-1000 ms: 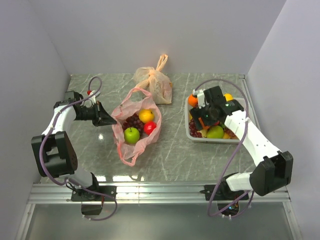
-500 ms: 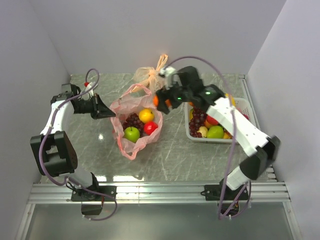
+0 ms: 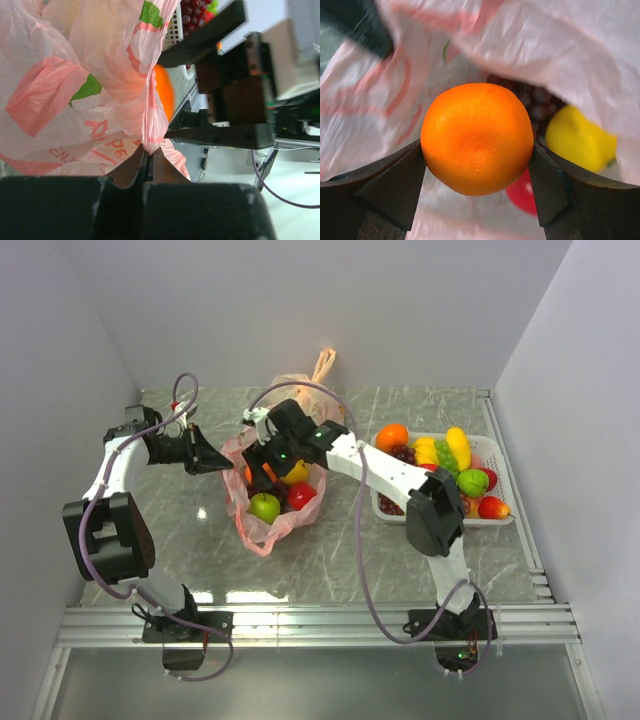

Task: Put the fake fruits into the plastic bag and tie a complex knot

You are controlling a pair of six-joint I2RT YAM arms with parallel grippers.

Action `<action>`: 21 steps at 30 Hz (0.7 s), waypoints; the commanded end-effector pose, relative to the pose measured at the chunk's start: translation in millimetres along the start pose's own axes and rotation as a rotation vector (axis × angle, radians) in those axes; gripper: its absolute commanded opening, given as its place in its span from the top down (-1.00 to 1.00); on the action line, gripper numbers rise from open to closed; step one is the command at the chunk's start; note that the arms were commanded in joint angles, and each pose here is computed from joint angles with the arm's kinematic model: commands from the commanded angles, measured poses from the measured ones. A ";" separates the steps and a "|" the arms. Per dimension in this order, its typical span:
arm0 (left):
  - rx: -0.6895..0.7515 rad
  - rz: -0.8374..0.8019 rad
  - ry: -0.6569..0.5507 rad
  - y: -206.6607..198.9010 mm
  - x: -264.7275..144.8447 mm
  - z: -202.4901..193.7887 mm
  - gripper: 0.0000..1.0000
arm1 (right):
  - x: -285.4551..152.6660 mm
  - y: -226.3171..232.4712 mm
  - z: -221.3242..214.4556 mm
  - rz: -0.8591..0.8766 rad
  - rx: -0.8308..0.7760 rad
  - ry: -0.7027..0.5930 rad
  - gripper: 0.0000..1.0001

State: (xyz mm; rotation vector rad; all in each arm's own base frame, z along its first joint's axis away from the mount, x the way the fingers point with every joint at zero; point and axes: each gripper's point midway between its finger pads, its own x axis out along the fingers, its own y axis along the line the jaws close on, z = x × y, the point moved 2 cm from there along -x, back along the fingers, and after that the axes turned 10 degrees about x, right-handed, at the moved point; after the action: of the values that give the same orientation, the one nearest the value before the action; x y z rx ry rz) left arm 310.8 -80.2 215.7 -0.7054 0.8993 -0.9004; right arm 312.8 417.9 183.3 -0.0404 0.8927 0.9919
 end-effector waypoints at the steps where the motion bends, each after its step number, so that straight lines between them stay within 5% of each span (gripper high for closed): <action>1: 0.034 -0.051 -0.011 -7.2 0.0 6.1 0.99 | 8.2 11.6 43.5 0.006 0.019 -0.156 0.31; 4: 0.027 -0.025 -0.012 -0.5 0.6 5.3 0.99 | 19.2 5.5 56.7 -0.030 0.026 -0.206 0.07; 8: 0.026 0.013 -0.034 6.7 -0.8 7.6 0.99 | 33.3 -2.4 59.4 -0.055 0.034 -0.192 -0.81; 9: 0.030 0.019 -0.043 6.6 -1.5 10.0 0.99 | 31.7 -2.0 57.4 -0.056 0.041 -0.182 -0.90; 16: 0.026 0.072 -0.059 15.7 -1.4 16.3 0.99 | -27.1 20.8 20.9 0.040 0.014 -0.107 -0.99; 21: 0.028 0.093 -0.055 20.5 -0.6 16.2 0.99 | -128.9 3.6 11.4 0.114 0.060 -0.144 -0.99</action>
State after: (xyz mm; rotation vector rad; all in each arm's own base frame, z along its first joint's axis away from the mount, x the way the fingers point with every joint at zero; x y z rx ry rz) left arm 327.6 -70.7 202.8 -0.6880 0.8936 -0.8148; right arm 286.4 385.6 203.8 0.0424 0.9251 1.0055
